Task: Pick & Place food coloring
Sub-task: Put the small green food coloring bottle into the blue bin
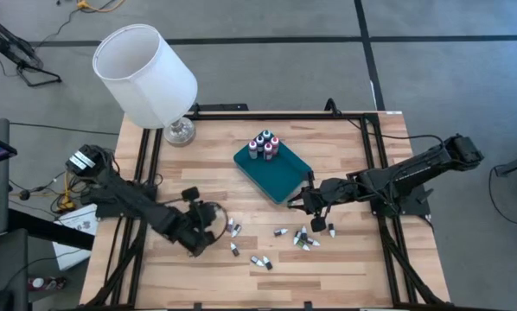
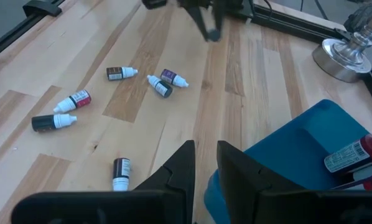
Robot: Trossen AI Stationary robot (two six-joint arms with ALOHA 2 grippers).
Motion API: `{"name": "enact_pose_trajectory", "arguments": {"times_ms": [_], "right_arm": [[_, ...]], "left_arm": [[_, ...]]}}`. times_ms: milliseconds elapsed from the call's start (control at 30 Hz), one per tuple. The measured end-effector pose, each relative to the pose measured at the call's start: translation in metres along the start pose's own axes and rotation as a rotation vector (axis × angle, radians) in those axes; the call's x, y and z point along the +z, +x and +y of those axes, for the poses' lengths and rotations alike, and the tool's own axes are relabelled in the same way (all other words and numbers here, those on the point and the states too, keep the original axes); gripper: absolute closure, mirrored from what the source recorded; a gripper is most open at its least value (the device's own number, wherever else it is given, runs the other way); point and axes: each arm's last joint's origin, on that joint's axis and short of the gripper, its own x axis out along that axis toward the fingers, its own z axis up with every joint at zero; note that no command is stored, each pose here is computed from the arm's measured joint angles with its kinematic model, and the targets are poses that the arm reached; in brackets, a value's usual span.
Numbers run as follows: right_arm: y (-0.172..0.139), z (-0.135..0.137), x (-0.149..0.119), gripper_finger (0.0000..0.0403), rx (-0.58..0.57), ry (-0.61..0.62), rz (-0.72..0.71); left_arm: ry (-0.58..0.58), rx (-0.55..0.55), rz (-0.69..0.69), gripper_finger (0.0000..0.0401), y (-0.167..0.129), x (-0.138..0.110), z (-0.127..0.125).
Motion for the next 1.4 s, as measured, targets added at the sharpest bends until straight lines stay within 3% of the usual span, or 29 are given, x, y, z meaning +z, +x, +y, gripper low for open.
{"name": "enact_pose_trajectory", "arguments": {"times_ms": [300,600,867,1200,1400], "right_arm": [[0.000,0.000,0.000,0.0343,0.000,0.000,0.000],[0.000,0.000,0.000,0.0343,0.000,-0.001,0.000],[0.000,0.000,0.000,0.0343,0.000,-0.003,0.000],[0.000,0.000,0.000,0.0343,-0.002,-0.001,-0.004],[0.000,0.000,0.000,0.0343,-0.002,-0.013,0.000]], "left_arm": [[0.073,0.020,-0.163,0.0326,0.041,0.058,0.030],[0.066,-0.119,-0.339,0.0326,0.071,0.099,0.074],[0.019,-0.206,-0.362,0.0326,0.086,0.105,0.099],[0.073,-0.217,-0.402,0.0326,0.126,0.103,0.085],[0.076,-0.217,-0.392,0.0326,0.132,0.101,0.089]]}}
